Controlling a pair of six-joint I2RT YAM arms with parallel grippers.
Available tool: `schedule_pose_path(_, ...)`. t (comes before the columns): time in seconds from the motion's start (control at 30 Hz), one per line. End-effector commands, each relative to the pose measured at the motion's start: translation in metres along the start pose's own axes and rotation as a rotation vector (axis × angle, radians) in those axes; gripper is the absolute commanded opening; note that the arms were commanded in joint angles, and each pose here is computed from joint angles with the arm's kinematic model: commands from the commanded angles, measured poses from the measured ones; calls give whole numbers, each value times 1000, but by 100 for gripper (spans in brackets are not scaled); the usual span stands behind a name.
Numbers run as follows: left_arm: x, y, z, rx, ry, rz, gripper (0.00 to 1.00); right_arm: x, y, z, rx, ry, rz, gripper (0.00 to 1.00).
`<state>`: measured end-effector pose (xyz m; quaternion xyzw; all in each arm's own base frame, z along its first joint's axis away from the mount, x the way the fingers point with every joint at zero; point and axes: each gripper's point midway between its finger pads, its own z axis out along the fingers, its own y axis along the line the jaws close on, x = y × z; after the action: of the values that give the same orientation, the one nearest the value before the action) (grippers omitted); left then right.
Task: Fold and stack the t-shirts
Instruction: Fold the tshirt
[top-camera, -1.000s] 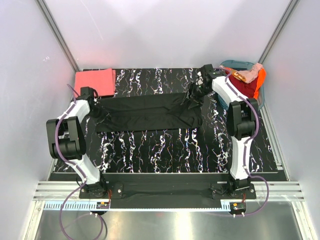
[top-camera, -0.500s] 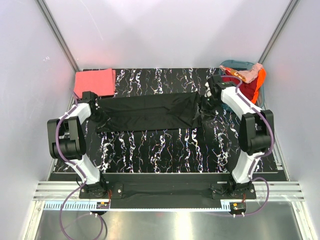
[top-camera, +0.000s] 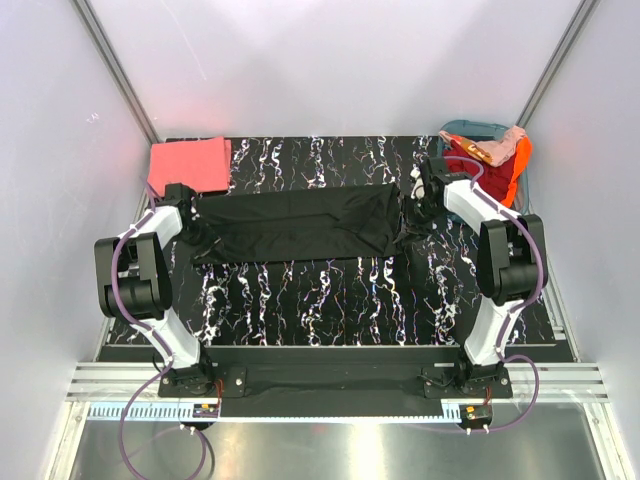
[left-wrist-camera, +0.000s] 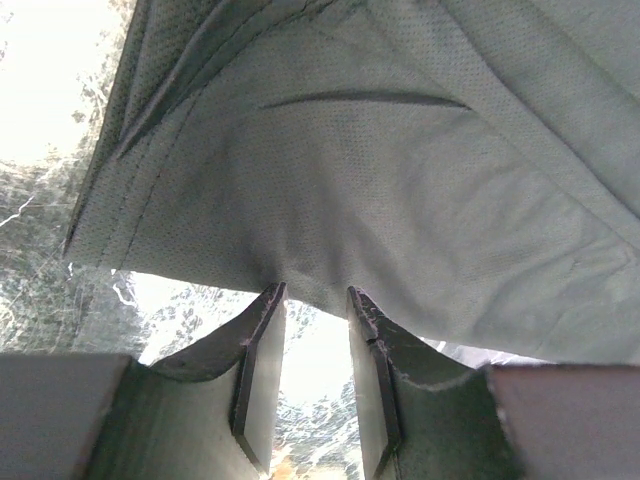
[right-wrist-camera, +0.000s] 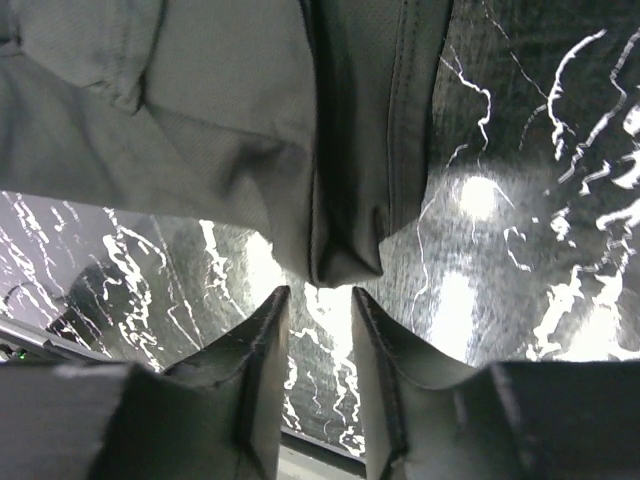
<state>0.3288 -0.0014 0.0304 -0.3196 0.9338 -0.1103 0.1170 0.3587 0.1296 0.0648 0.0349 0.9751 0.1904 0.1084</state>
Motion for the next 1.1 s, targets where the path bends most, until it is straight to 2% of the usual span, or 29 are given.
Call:
schedule_pose_path(0.0,0,9,1,-29,-5,13,35,-9,6,5,-31,-19,-33,35)
schedule_pose_path(0.07,0,10,3,-36,-1,14,35,-7,4,6,-29,-11,-26,32)
schedule_pose_path(0.3,-1,10,5,-40,0,10,35,7,1,12,-34,15,-14,36)
schedule_pose_path(0.57,-2,13,10,-59,10,0,35,6,0,18,-30,28,-9,34)
schedule_pose_path(0.7,-4,16,10,-68,13,2,35,5,5,23,-59,40,1,29)
schedule_pose_path(0.73,-4,16,10,-69,13,2,35,4,6,24,-66,38,3,21)
schedule_pose_path(0.83,-6,17,10,-72,11,2,35,-4,9,25,-76,19,13,13)
schedule_pose_path(0.87,-6,17,10,-74,14,0,35,-7,10,24,-77,10,11,3)
schedule_pose_path(0.9,-6,18,11,-77,15,1,35,-8,9,25,-69,7,11,0)
schedule_pose_path(1.07,-7,21,14,-93,18,3,35,-29,-7,15,62,-43,-9,0)
